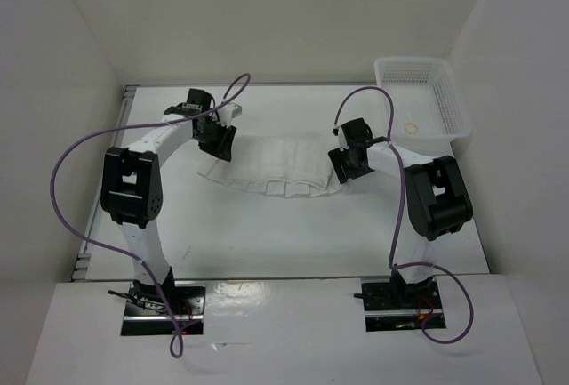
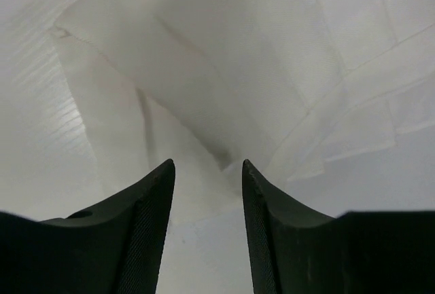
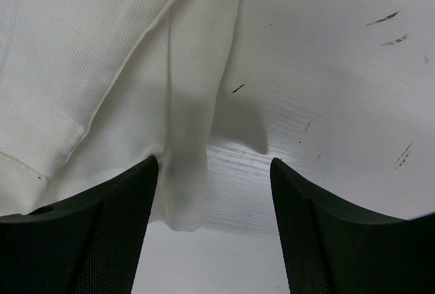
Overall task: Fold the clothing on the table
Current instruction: Fold the skirt
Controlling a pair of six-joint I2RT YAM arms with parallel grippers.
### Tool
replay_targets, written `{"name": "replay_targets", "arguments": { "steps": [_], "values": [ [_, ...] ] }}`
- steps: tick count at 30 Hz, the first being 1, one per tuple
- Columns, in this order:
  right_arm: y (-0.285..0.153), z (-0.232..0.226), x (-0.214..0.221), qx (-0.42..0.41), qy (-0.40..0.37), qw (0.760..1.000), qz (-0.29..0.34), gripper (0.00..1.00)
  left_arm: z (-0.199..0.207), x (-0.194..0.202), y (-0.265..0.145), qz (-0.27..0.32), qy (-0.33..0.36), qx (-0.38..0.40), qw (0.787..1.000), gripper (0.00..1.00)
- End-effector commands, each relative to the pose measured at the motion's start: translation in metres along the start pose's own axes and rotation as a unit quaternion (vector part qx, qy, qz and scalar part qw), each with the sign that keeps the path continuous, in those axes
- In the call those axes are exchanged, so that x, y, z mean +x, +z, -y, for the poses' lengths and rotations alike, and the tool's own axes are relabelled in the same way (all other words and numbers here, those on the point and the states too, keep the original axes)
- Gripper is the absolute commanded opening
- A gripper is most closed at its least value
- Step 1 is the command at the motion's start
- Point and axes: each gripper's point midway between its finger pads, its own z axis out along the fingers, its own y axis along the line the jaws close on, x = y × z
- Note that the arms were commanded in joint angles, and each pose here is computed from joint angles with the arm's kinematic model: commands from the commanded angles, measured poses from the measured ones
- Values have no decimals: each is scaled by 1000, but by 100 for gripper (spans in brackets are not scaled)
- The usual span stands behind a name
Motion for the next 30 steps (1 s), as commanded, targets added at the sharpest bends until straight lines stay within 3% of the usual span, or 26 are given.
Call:
{"name": "replay_targets", "arguments": {
  "steps": [1, 4, 6, 9, 17, 23, 30],
  "values": [
    [-13, -2, -4, -7, -5, 1000, 17, 72, -32, 3, -6, 1, -4, -36, 999, 53],
    [-19, -1, -9, -6, -5, 1000, 28, 72, -87, -12, -51, 35, -23, -112, 993, 63],
    [-22, -1, -12, -5, -4, 999, 33, 72, -115, -25, -84, 61, -40, -145, 987, 65],
    [-22, -1, -12, -5, -9, 999, 33, 72, -117, -35, -107, 93, -55, -132, 985, 66],
    [-27, -2, -16, -10, -8, 999, 43, 72, -36, -23, -46, 72, -37, -40, 996, 66],
    [-30, -6, -18, -23, -13, 998, 49, 72, -29, -2, -21, 53, -48, -52, 996, 66],
    [-30, -6, -16, -23, -13, 999, 45, 72, -31, -13, -21, 69, -48, -51, 995, 66]
  ]
}}
